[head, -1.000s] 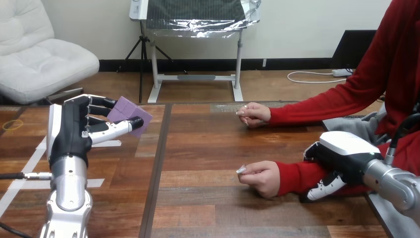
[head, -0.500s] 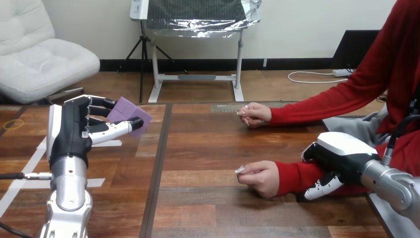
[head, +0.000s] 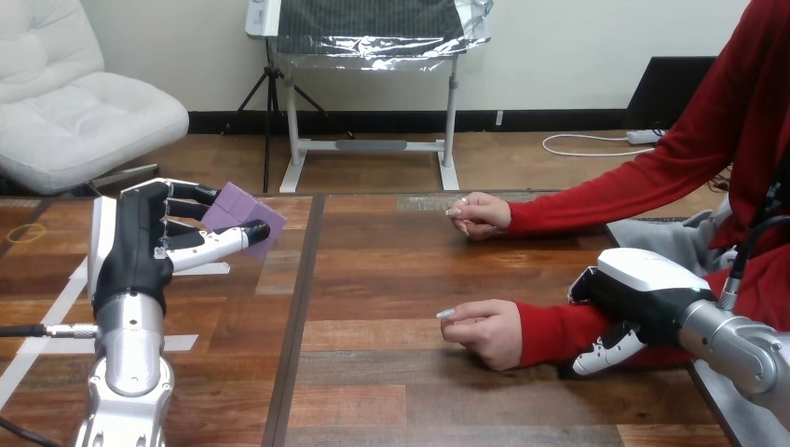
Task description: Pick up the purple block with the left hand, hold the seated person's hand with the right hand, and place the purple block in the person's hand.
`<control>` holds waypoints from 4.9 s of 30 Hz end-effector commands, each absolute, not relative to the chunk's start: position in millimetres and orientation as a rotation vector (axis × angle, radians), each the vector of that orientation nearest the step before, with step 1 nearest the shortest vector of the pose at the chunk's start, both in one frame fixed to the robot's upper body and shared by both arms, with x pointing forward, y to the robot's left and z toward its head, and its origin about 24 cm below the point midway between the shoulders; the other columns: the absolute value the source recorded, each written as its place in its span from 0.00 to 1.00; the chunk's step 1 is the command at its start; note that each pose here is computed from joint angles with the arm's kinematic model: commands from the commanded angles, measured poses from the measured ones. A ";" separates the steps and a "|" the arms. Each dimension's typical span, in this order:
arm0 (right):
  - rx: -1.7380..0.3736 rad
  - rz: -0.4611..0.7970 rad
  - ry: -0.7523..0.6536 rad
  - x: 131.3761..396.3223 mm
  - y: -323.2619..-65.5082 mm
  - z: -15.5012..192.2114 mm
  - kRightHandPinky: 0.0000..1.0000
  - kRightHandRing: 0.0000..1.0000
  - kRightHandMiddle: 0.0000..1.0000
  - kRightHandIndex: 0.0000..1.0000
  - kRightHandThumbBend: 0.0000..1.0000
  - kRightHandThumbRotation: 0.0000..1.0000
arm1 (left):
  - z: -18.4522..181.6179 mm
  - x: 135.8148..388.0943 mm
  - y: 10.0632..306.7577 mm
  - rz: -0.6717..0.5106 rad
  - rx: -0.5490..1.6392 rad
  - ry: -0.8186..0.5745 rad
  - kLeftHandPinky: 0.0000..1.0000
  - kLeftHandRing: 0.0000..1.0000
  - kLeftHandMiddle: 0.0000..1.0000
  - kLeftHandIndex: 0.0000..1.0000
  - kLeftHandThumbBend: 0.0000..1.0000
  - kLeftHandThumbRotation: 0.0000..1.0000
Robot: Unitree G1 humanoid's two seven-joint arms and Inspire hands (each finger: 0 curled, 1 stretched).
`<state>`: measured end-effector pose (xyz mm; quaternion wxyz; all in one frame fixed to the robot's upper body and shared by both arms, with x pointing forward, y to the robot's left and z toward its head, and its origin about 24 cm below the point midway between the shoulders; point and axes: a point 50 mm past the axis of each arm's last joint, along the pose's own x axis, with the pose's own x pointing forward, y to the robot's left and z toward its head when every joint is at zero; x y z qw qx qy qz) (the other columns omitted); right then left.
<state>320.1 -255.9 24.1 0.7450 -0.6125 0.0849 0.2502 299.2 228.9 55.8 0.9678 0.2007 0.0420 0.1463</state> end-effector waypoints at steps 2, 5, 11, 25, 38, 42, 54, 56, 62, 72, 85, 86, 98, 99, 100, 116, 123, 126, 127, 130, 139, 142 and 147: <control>-1.310 0.516 0.077 335.9 -245.1 47.5 0.33 0.36 0.41 0.39 0.73 0.25 | 82.2 308.2 220.1 0.286 0.399 -0.025 0.33 0.38 0.43 0.46 0.63 0.00; -1.287 0.502 0.063 336.0 -245.6 49.7 0.33 0.36 0.40 0.39 0.74 0.23 | 82.5 308.2 219.7 0.285 0.398 -0.027 0.33 0.38 0.43 0.46 0.63 0.00; -1.263 0.487 0.037 337.2 -246.5 55.4 0.31 0.35 0.39 0.38 0.75 0.20 | 82.7 308.5 219.4 0.284 0.396 -0.029 0.33 0.38 0.43 0.46 0.63 0.00; -1.232 0.440 -0.021 341.7 -249.2 72.7 0.30 0.34 0.38 0.38 0.74 0.23 | 84.1 311.1 217.9 0.275 0.362 -0.045 0.34 0.39 0.43 0.46 0.62 0.00; -1.228 0.412 -0.092 344.8 -250.8 88.7 0.29 0.32 0.37 0.37 0.74 0.25 | 83.8 312.8 216.0 0.266 0.327 -0.040 0.34 0.39 0.43 0.45 0.61 0.00; -1.227 0.408 -0.110 345.2 -250.3 91.6 0.28 0.31 0.36 0.36 0.75 0.25 | 84.0 312.9 215.5 0.262 0.330 -0.040 0.35 0.39 0.43 0.45 0.61 0.00; -1.213 0.409 -0.138 346.9 -248.8 101.0 0.26 0.30 0.34 0.34 0.76 0.26 | 82.7 313.1 214.5 0.259 0.330 -0.027 0.35 0.40 0.43 0.45 0.61 0.00; -1.211 0.409 -0.140 347.3 -248.4 102.4 0.26 0.30 0.34 0.34 0.76 0.27 | 82.6 313.0 214.3 0.260 0.336 -0.026 0.35 0.40 0.43 0.45 0.61 0.00; -1.208 0.408 -0.155 347.6 -246.8 104.6 0.26 0.30 0.35 0.34 0.76 0.28 | 81.8 313.0 214.3 0.260 0.339 -0.023 0.35 0.40 0.43 0.45 0.61 0.00; -1.205 0.415 -0.166 348.1 -242.7 106.9 0.26 0.30 0.35 0.35 0.76 0.30 | 81.7 313.0 213.6 0.258 0.341 -0.022 0.35 0.40 0.43 0.45 0.61 0.00; -1.191 0.427 -0.167 348.8 -235.5 106.9 0.27 0.31 0.35 0.35 0.77 0.25 | 81.1 313.4 212.5 0.250 0.345 -0.032 0.34 0.39 0.42 0.45 0.62 0.00; -1.192 0.428 -0.166 349.0 -234.8 106.7 0.27 0.31 0.35 0.35 0.77 0.24 | 80.8 313.6 212.3 0.250 0.341 -0.033 0.34 0.39 0.42 0.45 0.62 0.00; -1.195 0.445 -0.160 350.1 -227.3 106.1 0.30 0.34 0.38 0.37 0.77 0.26 | 78.6 316.0 207.9 0.231 0.336 -0.049 0.32 0.37 0.41 0.44 0.62 0.00; -1.194 0.445 -0.161 350.2 -226.9 106.2 0.30 0.34 0.38 0.37 0.77 0.26 | 78.5 316.1 207.6 0.230 0.337 -0.051 0.32 0.37 0.41 0.44 0.62 0.00; -1.192 0.447 -0.162 350.4 -225.9 106.3 0.30 0.34 0.38 0.37 0.77 0.26 | 78.4 316.7 206.7 0.227 0.351 -0.059 0.32 0.37 0.41 0.44 0.62 0.00; -1.167 0.474 -0.176 353.3 -214.1 108.1 0.32 0.35 0.39 0.37 0.76 0.28 | 75.5 327.1 193.4 0.196 0.366 -0.077 0.32 0.37 0.41 0.43 0.66 0.00; -1.158 0.482 -0.178 354.6 -209.4 109.7 0.32 0.35 0.39 0.38 0.76 0.29 | 74.9 332.3 185.1 0.172 0.332 -0.075 0.33 0.37 0.41 0.43 0.65 0.00; -1.154 0.486 -0.177 355.4 -206.9 110.1 0.32 0.35 0.39 0.38 0.76 0.29 | 74.3 335.0 181.1 0.157 0.325 -0.078 0.32 0.37 0.41 0.43 0.65 0.00; -1.153 0.488 -0.179 355.7 -205.8 110.5 0.32 0.35 0.39 0.39 0.76 0.29 | 74.0 336.2 179.0 0.149 0.320 -0.079 0.32 0.37 0.41 0.43 0.65 0.00; -1.149 0.488 -0.182 356.2 -203.7 111.4 0.32 0.35 0.39 0.39 0.76 0.30 | 73.4 338.8 174.5 0.138 0.313 -0.078 0.32 0.37 0.41 0.43 0.66 0.00; -1.135 0.494 -0.204 357.7 -196.3 113.1 0.32 0.35 0.39 0.39 0.77 0.29 | 72.0 345.3 160.5 0.104 0.306 -0.063 0.31 0.37 0.41 0.43 0.67 0.00; -1.143 0.497 -0.211 358.3 -193.5 113.8 0.32 0.34 0.39 0.39 0.77 0.29 | 71.6 346.9 156.1 0.090 0.309 -0.059 0.31 0.37 0.41 0.43 0.67 0.00; -1.160 0.503 -0.219 359.2 -189.2 115.5 0.32 0.35 0.39 0.40 0.76 0.29 | 71.1 349.0 149.6 0.065 0.303 -0.054 0.32 0.38 0.42 0.44 0.66 0.00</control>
